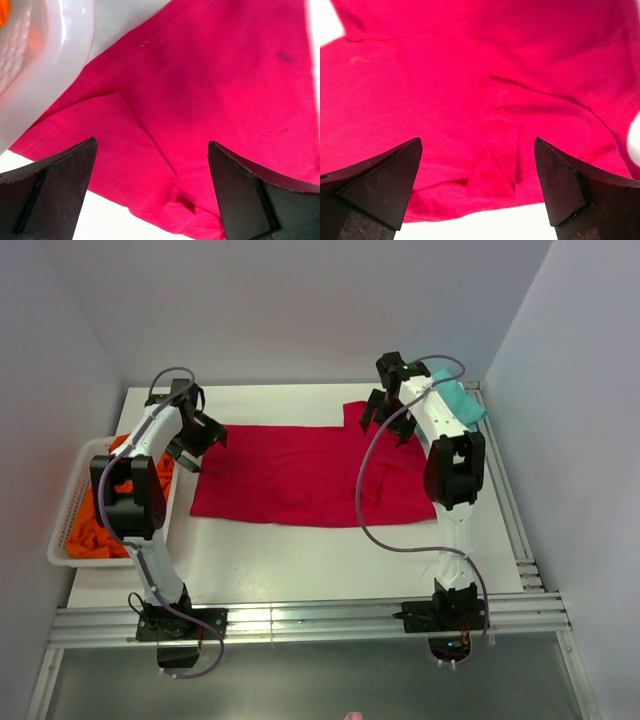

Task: Fold and stack the t-shirts
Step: Fold the tshirt

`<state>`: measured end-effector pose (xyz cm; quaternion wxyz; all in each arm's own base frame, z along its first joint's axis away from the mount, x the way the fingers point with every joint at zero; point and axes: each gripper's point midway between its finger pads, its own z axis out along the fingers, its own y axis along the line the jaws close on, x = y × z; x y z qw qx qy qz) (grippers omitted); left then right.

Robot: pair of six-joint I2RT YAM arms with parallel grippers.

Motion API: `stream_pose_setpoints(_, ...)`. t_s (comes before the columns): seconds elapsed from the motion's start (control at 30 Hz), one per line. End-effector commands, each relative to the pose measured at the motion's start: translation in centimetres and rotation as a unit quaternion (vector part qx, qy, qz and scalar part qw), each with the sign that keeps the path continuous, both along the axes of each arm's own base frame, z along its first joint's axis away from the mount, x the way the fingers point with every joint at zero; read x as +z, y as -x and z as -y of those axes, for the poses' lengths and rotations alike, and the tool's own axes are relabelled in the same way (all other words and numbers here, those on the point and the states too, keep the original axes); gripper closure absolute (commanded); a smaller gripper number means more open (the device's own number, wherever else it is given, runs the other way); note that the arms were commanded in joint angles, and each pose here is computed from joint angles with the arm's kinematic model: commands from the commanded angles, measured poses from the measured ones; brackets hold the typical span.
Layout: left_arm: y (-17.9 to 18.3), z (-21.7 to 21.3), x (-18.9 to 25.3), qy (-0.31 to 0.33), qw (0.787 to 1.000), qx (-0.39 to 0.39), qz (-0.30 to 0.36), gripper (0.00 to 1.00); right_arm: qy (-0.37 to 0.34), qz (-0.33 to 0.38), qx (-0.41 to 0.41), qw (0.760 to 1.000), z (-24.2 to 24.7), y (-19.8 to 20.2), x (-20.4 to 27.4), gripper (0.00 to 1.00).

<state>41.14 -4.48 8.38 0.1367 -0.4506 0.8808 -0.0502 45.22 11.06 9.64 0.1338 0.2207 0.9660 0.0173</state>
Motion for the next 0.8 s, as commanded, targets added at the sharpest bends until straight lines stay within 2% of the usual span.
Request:
stream_pose_setpoints(0.0,-2.0,-0.9,5.4,-0.008,0.997,0.006,0.073,0.01,0.015,0.029,-0.005,0.999,1.2,0.8,5.4,0.00)
stream_pose_setpoints(0.17,-1.4,-1.5,7.5,-0.026,0.997,0.001,0.078,0.01,0.028,0.045,-0.013,0.999,3.3,3.2,7.3,0.00)
stream_pose_setpoints(0.2,-0.8,-1.4,7.7,-0.025,0.996,-0.003,0.080,0.01,0.028,0.027,-0.008,0.999,3.4,4.5,6.3,0.00)
stream_pose_setpoints(0.23,-0.6,-1.3,7.7,-0.020,0.996,-0.005,0.084,0.01,0.020,0.049,-0.007,0.999,3.3,5.0,7.6,0.01)
stream_pose_setpoints(0.3,0.9,-1.3,7.1,-0.019,0.997,-0.006,0.077,0.01,0.016,0.028,-0.004,0.999,3.4,7.3,6.0,0.01)
stream_pose_setpoints(0.37,1.6,-1.2,6.5,-0.018,0.997,-0.006,0.079,0.03,-0.009,0.040,-0.001,0.999,2.8,8.4,6.3,0.02)
stream_pose_setpoints(0.4,2.8,-1.3,5.6,-0.018,0.997,-0.007,0.068,0.04,-0.013,0.018,0.002,1.000,2.6,9.8,4.7,0.03)
stream_pose_setpoints(0.6,4.7,-1.0,3.7,-0.011,0.998,-0.014,0.054,0.08,-0.062,0.016,0.040,0.997,-0.8,11.1,2.3,0.10)
stream_pose_setpoints(0.77,5.0,-1.2,3.8,-0.017,0.998,-0.022,0.054,0.08,-0.078,0.011,0.059,0.995,-2.5,10.2,0.9,0.14)
